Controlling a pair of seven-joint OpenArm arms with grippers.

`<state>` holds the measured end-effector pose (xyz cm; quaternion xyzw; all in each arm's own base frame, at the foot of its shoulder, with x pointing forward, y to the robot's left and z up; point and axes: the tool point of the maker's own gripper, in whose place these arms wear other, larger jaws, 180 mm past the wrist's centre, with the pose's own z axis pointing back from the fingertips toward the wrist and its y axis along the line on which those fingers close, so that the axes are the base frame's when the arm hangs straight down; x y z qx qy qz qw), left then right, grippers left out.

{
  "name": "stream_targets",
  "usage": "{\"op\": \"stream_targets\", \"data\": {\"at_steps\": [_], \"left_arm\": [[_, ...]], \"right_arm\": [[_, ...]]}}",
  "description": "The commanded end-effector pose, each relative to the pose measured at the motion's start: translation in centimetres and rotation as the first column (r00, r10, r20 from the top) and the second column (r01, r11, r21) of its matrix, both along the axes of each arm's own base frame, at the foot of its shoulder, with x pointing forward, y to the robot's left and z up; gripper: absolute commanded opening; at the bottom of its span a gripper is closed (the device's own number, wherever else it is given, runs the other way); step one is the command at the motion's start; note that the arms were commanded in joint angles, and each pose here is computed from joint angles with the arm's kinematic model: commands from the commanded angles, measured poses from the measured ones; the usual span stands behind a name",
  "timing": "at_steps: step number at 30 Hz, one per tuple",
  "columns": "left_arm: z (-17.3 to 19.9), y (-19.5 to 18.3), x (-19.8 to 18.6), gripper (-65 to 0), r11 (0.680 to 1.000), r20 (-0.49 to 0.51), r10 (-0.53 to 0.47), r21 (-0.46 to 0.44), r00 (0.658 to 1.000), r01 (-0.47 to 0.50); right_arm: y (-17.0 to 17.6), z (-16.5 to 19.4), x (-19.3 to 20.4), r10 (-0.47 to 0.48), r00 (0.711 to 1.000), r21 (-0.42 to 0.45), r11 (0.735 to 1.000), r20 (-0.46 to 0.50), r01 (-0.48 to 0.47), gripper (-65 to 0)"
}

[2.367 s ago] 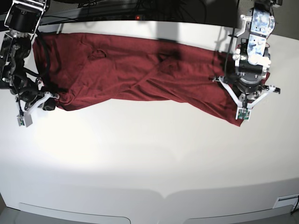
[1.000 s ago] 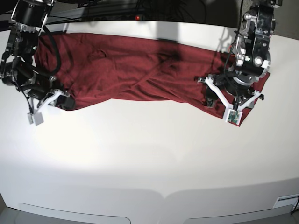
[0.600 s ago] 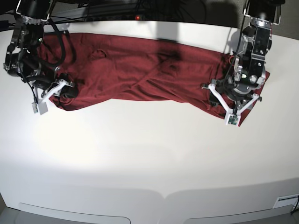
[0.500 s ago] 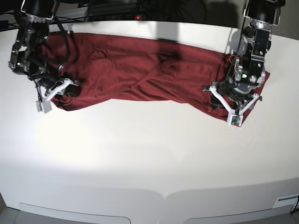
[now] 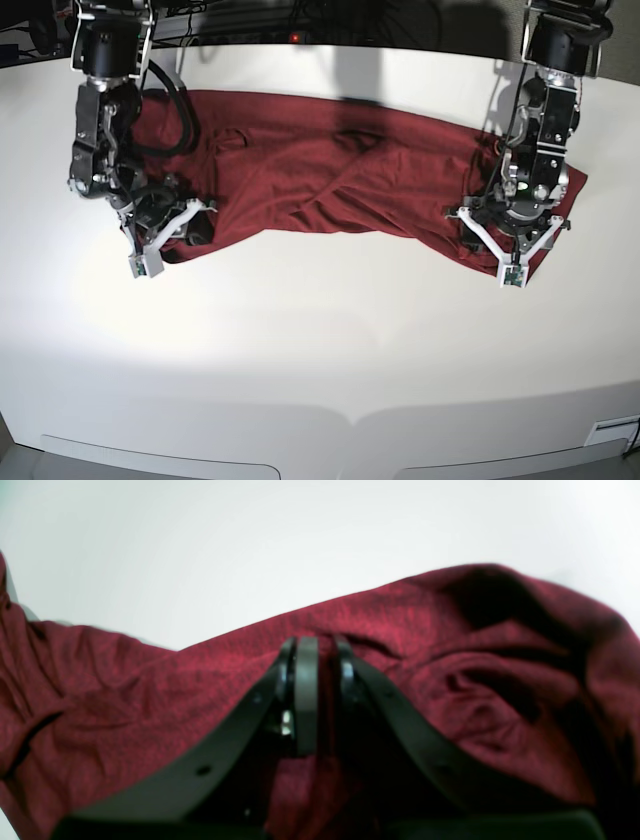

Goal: Fold the T-shirt properly
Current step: 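Regrasp both ends of the red strip with both grippers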

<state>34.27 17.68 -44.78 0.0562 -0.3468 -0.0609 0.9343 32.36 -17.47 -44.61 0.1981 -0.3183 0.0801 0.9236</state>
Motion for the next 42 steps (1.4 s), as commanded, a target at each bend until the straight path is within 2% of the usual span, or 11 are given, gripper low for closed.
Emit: {"op": "stream_targets", "data": {"at_steps": [1, 5, 12, 17, 22, 25, 34, 42], "left_arm": [[-1.7, 2.4, -2.2, -27.2, 0.996, -0.117, 0.061, 0.077, 0.991, -0.052], [-0.5, 5.1, -1.6, -27.2, 0.976, -0.071, 0.145, 0.172, 0.987, -0.131], [0.0, 6.4, -1.4, -27.2, 0.964, -0.084, 0.215, 0.176, 0.973, -0.198], [0.1, 6.4, -1.3, -27.2, 0.965, -0.080, 0.215, 0.174, 0.973, -0.199], [0.7, 7.3, -0.9, -27.2, 0.951, -0.056, 0.203, 0.249, 0.977, -0.184], [1.2, 7.3, -0.5, -27.2, 0.950, -0.041, 0.204, 0.248, 0.978, -0.188], [2.9, 7.2, 1.3, -27.2, 0.951, 0.004, 0.203, 0.239, 0.979, -0.198], [5.9, 6.3, 2.2, -27.2, 0.954, 0.027, 0.210, 0.212, 0.977, -0.211]], "right_arm": [[-1.3, -0.7, -0.1, 0.009, 0.999, -0.080, 0.997, -0.049, -0.013, -59.5], [-2.9, 0.9, 2.1, 0.006, 1.000, -0.128, 0.992, -0.008, -0.007, -59.5], [-4.7, 2.6, 3.8, 0.002, 1.000, -0.170, 0.985, 0.029, 0.003, -59.5], [-4.5, 2.8, 4.0, -0.003, 0.999, -0.150, 0.989, 0.041, 0.009, -59.5], [-3.9, 3.2, 4.1, -0.007, 0.999, -0.106, 0.994, 0.043, 0.012, -59.5], [-3.4, 3.8, 4.1, -0.004, 0.999, -0.075, 0.997, 0.047, 0.007, -59.5], [-3.1, 6.5, 5.3, 0.024, 0.992, -0.105, 0.994, 0.127, -0.011, -59.5], [-3.1, 6.7, 5.3, 0.028, 0.992, -0.112, 0.994, 0.126, -0.014, -59.5]]}}
